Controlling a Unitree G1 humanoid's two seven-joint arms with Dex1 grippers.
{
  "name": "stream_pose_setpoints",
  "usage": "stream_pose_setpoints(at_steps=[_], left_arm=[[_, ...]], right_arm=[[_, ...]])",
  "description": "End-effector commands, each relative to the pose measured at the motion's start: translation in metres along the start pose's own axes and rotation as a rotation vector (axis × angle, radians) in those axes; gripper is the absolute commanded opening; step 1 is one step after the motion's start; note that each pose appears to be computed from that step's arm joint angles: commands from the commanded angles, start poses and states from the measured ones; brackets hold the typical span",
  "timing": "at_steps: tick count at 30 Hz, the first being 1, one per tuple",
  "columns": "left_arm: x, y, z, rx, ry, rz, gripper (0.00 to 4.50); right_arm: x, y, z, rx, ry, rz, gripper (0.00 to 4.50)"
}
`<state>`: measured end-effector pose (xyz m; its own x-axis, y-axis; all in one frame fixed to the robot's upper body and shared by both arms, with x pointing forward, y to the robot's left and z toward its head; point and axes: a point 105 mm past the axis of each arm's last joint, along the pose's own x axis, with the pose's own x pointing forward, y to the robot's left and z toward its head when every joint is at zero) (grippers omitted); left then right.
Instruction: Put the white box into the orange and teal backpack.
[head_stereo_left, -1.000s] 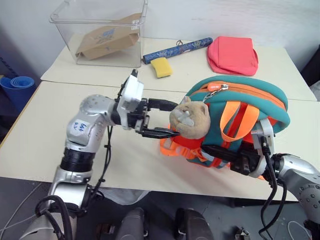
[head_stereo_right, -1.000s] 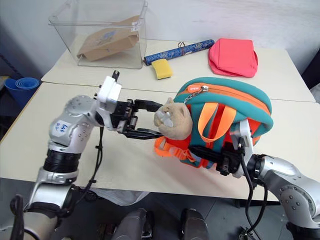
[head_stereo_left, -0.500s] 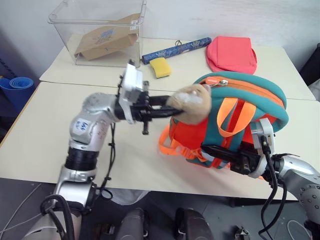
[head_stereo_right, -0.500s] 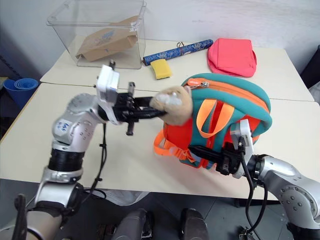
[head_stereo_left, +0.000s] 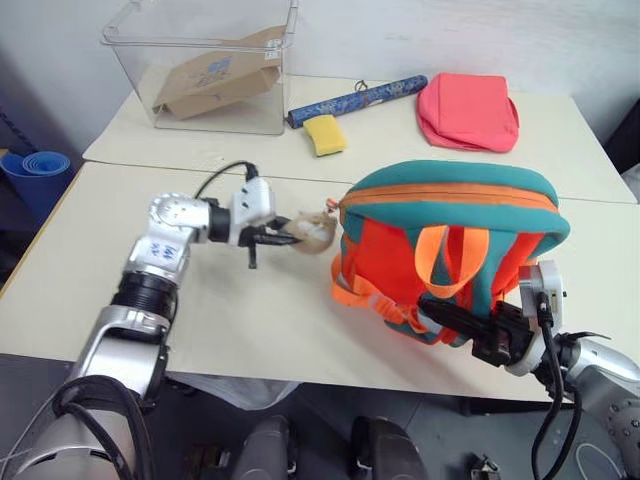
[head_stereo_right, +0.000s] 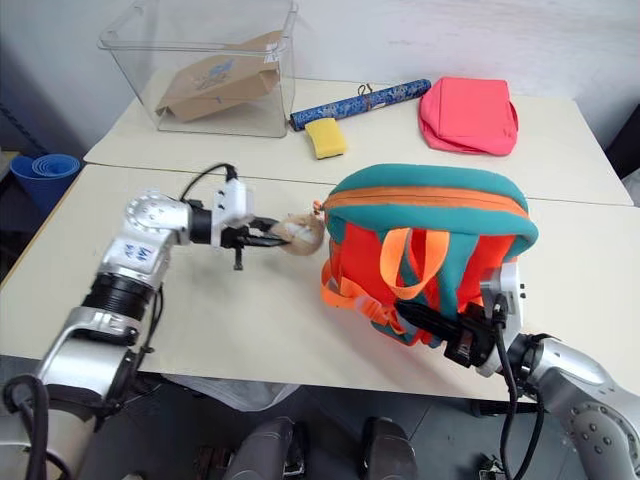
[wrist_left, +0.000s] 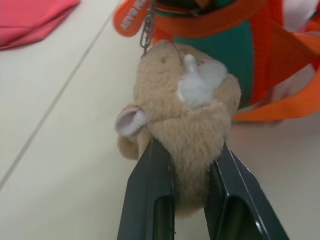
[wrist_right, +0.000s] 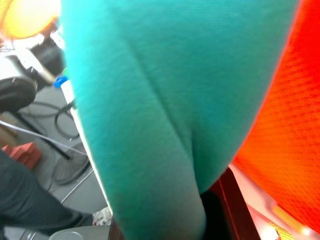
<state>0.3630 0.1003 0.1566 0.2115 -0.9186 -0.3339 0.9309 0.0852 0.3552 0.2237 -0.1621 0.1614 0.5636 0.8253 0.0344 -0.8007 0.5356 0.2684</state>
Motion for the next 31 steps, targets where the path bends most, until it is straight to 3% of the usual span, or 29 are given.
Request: stream_pose_setpoints(at_steps=[1,6,8,12,16,19,21,22,26,31], left_arm=[[0.002,-0.017,-0.009,-0.064,-0.019,-0.032,0.42],[0.008,-0.038,-0.008,-0.078,-0.089,-0.030,0.42],[0.003,-0.034,-0.002,-0.094,-0.112,0.021,1.07],[-0.023,-0.037,0.012,-0.112,-0.141,0.043,2.28],[-0.073,-0.047,0.008,-0.162,-0.099,0.096,3.49],[-0.100,-0.061,-0.004,-0.128,-0.074,0.161,4.37],[-0.112,-0.068,-0.015,-0.130,-0.031,0.199,4.39],[-0.117,-0.071,-0.022,-0.140,-0.007,0.217,4.39],[-0.126,-0.083,-0.035,-0.141,0.049,0.242,4.39],[-0.125,-0.102,-0.033,-0.175,0.046,0.251,4.39]], right_arm=[[-0.006,-0.004,0.004,-0.047,-0.050,-0.036,0.00],[-0.011,-0.027,-0.002,-0.152,-0.059,-0.148,0.00],[-0.013,-0.035,0.004,-0.189,-0.096,-0.187,0.00],[-0.021,-0.029,0.013,-0.331,-0.056,-0.150,1.26],[-0.055,-0.026,0.026,-0.487,0.044,-0.153,2.60],[-0.094,-0.037,0.010,-0.536,0.257,-0.162,3.58],[-0.117,-0.050,0.005,-0.587,0.335,-0.197,4.33],[-0.128,-0.059,0.005,-0.590,0.340,-0.234,4.46],[-0.142,-0.076,0.004,-0.641,0.359,-0.273,4.46],[-0.130,-0.093,0.008,-0.687,0.330,-0.276,4.46]])
